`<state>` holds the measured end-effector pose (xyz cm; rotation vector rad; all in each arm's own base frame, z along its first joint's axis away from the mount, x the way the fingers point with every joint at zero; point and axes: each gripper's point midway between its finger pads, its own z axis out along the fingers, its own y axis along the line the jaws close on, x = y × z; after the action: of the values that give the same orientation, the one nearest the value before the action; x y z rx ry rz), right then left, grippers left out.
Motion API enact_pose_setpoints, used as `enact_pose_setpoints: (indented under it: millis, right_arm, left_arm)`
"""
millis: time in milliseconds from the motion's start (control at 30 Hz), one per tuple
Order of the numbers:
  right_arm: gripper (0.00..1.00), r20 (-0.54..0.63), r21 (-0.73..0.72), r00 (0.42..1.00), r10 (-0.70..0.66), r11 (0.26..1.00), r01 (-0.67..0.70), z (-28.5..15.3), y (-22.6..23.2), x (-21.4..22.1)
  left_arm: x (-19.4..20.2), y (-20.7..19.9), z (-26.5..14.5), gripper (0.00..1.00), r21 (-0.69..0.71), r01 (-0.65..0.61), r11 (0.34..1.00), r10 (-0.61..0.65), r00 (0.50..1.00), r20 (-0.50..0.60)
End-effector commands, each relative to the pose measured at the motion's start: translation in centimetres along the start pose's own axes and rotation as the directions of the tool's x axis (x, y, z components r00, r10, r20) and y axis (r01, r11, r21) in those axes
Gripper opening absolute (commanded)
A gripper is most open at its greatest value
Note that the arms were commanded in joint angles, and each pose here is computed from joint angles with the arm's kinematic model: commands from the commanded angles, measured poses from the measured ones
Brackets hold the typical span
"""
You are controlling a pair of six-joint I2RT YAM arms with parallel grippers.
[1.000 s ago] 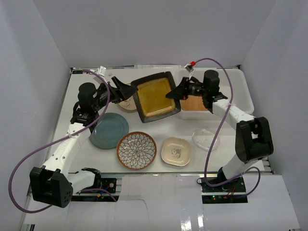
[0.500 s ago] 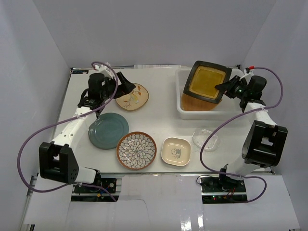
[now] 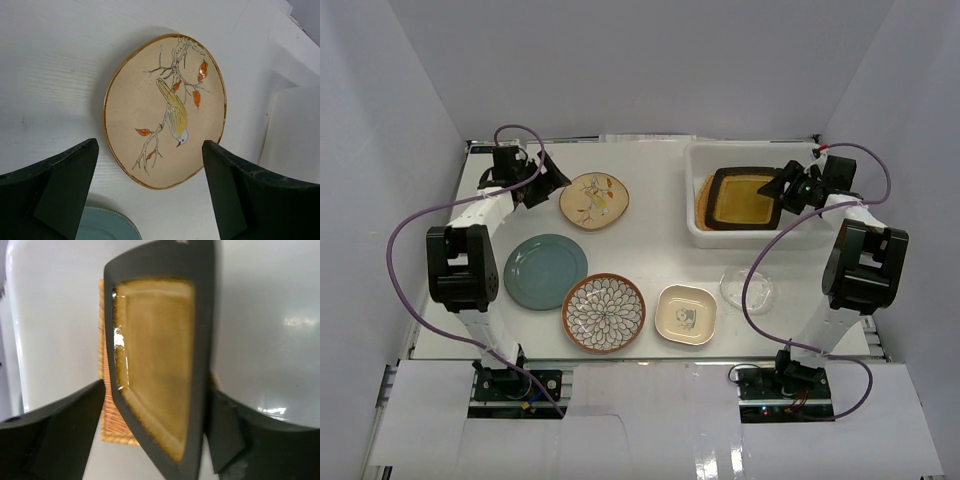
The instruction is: Place the plates into the plastic bin on the countertop
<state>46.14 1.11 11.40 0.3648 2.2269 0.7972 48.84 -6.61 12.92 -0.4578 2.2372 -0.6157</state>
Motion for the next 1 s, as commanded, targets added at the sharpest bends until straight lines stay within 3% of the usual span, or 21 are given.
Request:
enact_pose_setpoints:
  millis: [0,100,200,333,500,800,900,967]
  right_arm:
    - [0.85,0.111,-0.028,0.986,-0.125,0.991,0.129,-1.2,3.1,-4.1]
    - [0.97,0.144,-0.014,0.981,-0.133,0.991,0.137,-2.0,3.8,-4.9]
    - [0.9,0.21,-0.002,0.965,-0.158,0.987,0.162,-4.2,5.3,-5.8]
    - [0.9,0.265,0.0,0.946,-0.185,0.981,0.192,-6.0,6.8,-5.2]
    - [0.94,0.273,0.003,0.939,-0.207,0.977,0.215,-7.2,7.5,-3.0]
    - [0.96,0.237,-0.027,0.952,-0.195,0.978,0.207,-6.4,7.3,-1.2]
    - [0.97,0.254,-0.103,0.939,-0.23,0.959,0.263,-7.1,10.6,-1.1]
    - [0.98,0.26,-0.139,0.929,-0.263,0.942,0.305,-7.4,12.8,-0.6]
  left_arm:
    - [-1.4,-0.8,0.3,0.94,0.058,-0.031,0.998,0.033,0.999,-0.029]
    - [-0.9,0.8,2.0,0.91,0.055,-0.002,0.998,0.007,0.996,-0.085]
    - [0.1,1.8,3.1,0.87,0.069,0.026,0.997,-0.016,0.991,-0.132]
    - [0.8,2.9,4.5,0.8,0.073,0.028,0.997,-0.015,0.986,-0.165]
    - [2.3,2.9,5.9,0.69,0.125,0.056,0.991,-0.027,0.975,-0.222]
    - [3.7,3.6,7.3,0.6,0.134,0.086,0.987,-0.049,0.966,-0.255]
    - [4.2,4.1,7.7,0.49,0.123,0.099,0.988,-0.063,0.963,-0.263]
    - [4.5,4.4,7.8,0.31,0.116,0.104,0.988,-0.072,0.963,-0.258]
